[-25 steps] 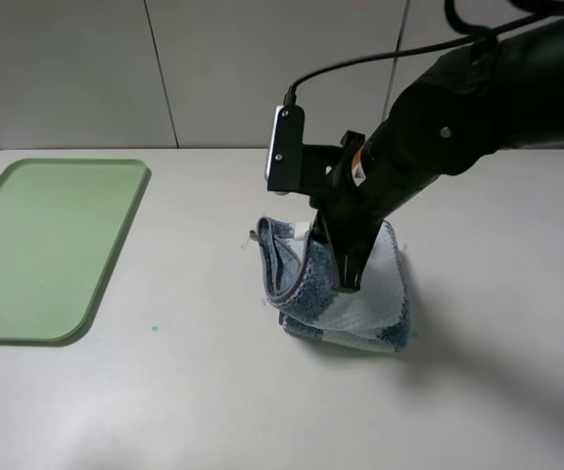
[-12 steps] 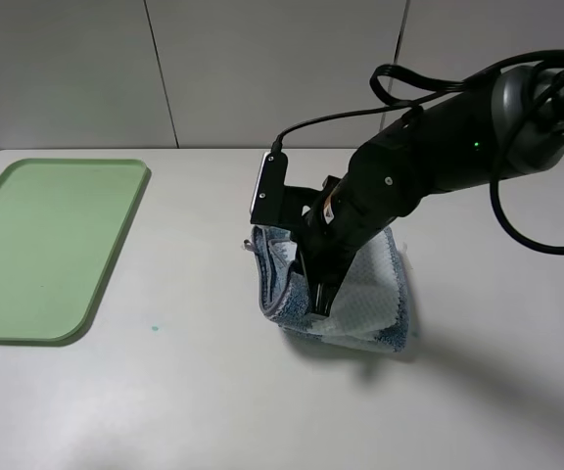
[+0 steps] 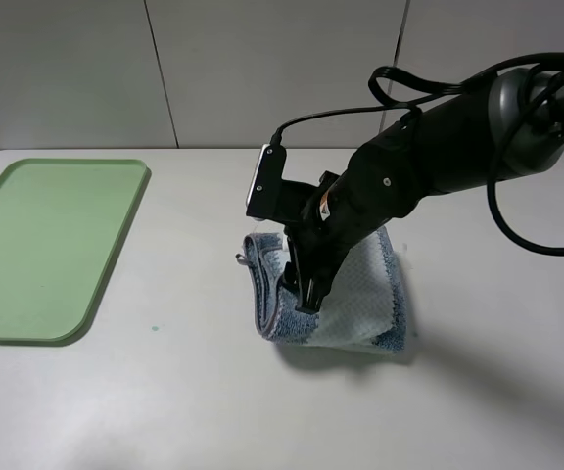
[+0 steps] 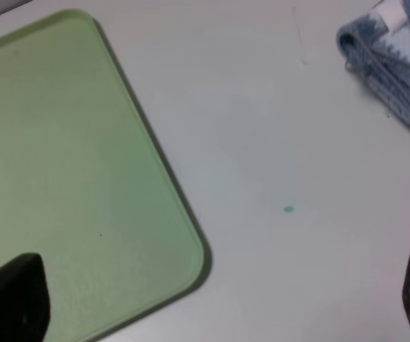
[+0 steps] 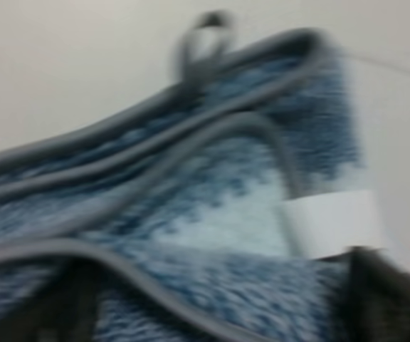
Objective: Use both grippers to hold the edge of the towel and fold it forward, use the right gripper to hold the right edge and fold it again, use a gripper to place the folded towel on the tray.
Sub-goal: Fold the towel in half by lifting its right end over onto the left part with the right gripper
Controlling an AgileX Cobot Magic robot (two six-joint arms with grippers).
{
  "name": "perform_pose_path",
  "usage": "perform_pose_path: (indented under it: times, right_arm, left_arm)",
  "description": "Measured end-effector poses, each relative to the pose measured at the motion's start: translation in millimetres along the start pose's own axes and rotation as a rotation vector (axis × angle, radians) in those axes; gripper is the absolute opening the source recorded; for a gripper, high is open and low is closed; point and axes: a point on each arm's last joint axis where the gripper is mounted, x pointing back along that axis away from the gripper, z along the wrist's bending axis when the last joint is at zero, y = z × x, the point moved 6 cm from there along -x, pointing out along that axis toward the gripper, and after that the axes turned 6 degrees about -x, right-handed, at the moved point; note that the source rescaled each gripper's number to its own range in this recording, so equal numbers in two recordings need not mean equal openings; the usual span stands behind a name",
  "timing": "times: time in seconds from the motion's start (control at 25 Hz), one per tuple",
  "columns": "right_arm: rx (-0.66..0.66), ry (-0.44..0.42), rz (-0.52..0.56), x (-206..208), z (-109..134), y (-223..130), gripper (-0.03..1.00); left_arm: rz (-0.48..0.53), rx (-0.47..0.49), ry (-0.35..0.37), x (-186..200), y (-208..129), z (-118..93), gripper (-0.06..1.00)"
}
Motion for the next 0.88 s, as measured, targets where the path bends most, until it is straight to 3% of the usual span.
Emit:
perform_pose_path:
  times: [0.16,0.52,0.88]
  right_arm:
    - [-0.027,-0.017,-0.054,0,2,10,0.98]
    - [-0.019,-0.02,-0.101,3,8,22,1.0]
    - [-0.062,-0.057,-0.183,50,-3,40,1.0]
  left_arm:
    - [0.0,0.0,0.0,0,0,0,1.0]
    - [0.0,0.0,0.0,0,0,0,1.0]
    - [0.0,0.0,0.0,0,0,0,1.0]
